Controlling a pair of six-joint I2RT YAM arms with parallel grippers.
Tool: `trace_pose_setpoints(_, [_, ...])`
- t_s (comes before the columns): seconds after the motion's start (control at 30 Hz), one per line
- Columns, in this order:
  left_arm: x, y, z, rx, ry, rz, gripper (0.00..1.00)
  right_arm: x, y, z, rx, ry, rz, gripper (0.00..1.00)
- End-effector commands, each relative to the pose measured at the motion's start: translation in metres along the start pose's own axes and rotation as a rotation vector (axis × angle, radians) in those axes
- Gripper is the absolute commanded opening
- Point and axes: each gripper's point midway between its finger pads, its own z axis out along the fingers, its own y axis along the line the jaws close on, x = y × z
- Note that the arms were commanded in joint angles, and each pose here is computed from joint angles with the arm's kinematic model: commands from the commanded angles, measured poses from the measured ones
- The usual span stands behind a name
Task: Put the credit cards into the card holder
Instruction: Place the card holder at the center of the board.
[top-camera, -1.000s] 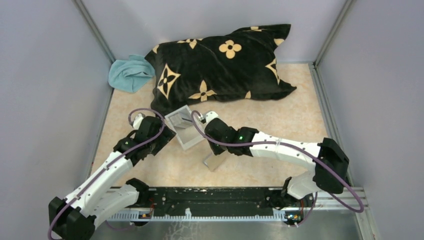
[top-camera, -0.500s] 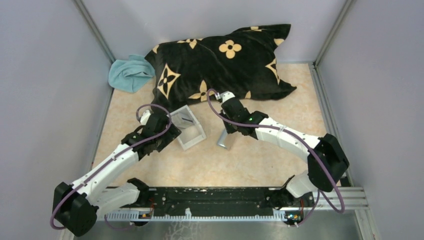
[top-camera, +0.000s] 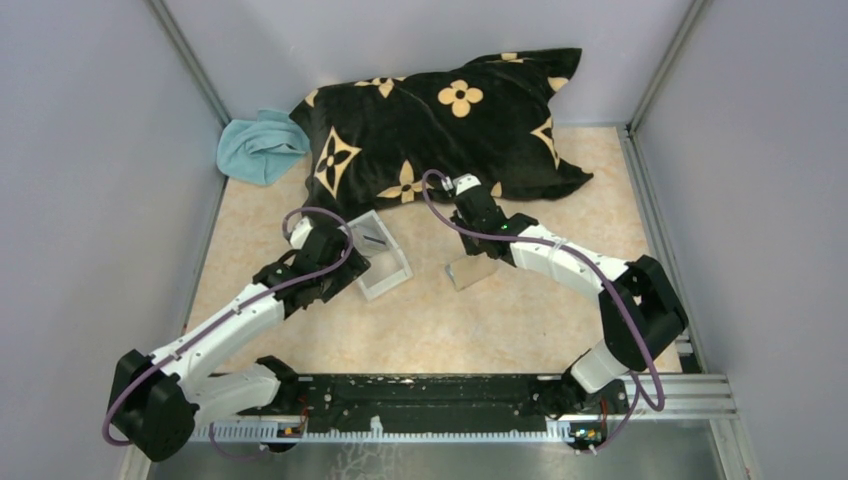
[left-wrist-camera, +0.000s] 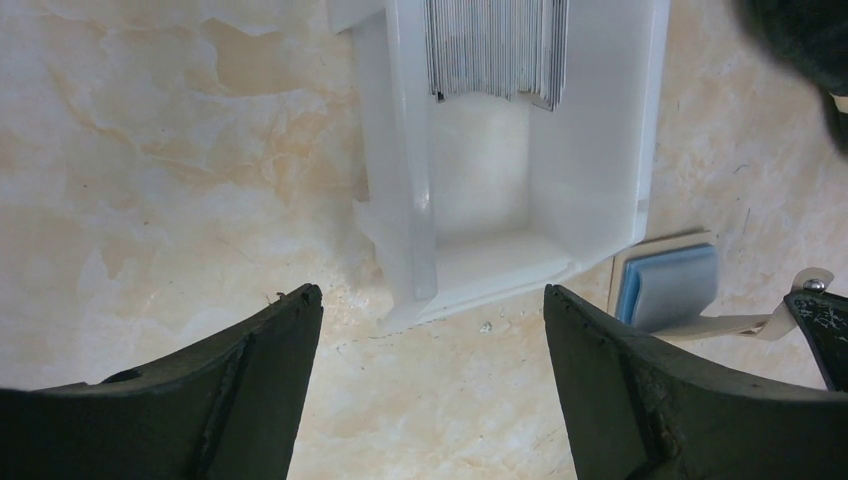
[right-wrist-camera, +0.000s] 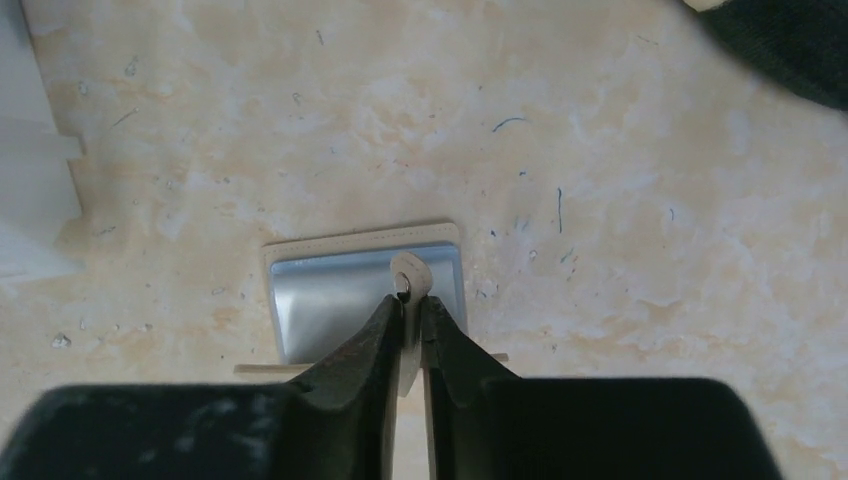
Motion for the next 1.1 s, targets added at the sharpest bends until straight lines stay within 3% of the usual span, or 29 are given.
trace_pose_setpoints(0.0, [-0.011,-0.019,-0.003,0.049,-0.042,0.008,0.87,-0.002,-0.016,-0.008,0.073,-0.007,0.030,0.23])
trace_pose_setpoints(0.07, [-0.011,-0.022,-0.002,0.049,-0.042,0.016,0.87,0.003,-0.018,-0.009,0.079,-0.002,0.047,0.43])
trace_pose_setpoints(0.17, [-0.011,-0.025,-0.002,0.051,-0.044,0.032,0.87,0.002,-0.019,-0.015,0.081,-0.012,0.072,0.52])
trace_pose_setpoints(0.3, [-0.012,-0.038,-0.005,0.075,-0.061,0.071,0.87,-0.002,-0.021,-0.029,0.089,-0.030,0.126,0.53])
trace_pose_setpoints(0.6, [0.001,-0.112,-0.012,0.225,-0.080,0.316,0.84,0.028,0.001,-0.035,0.024,0.035,0.465,0.53])
trace_pose_setpoints(0.77, [0.026,-0.153,0.003,0.332,-0.018,0.446,0.84,0.045,0.019,-0.028,-0.044,0.052,0.629,0.53])
trace_pose_setpoints(1.07, [0.059,-0.197,0.047,0.383,0.059,0.615,0.83,0.057,0.015,-0.010,-0.134,0.027,0.915,0.54])
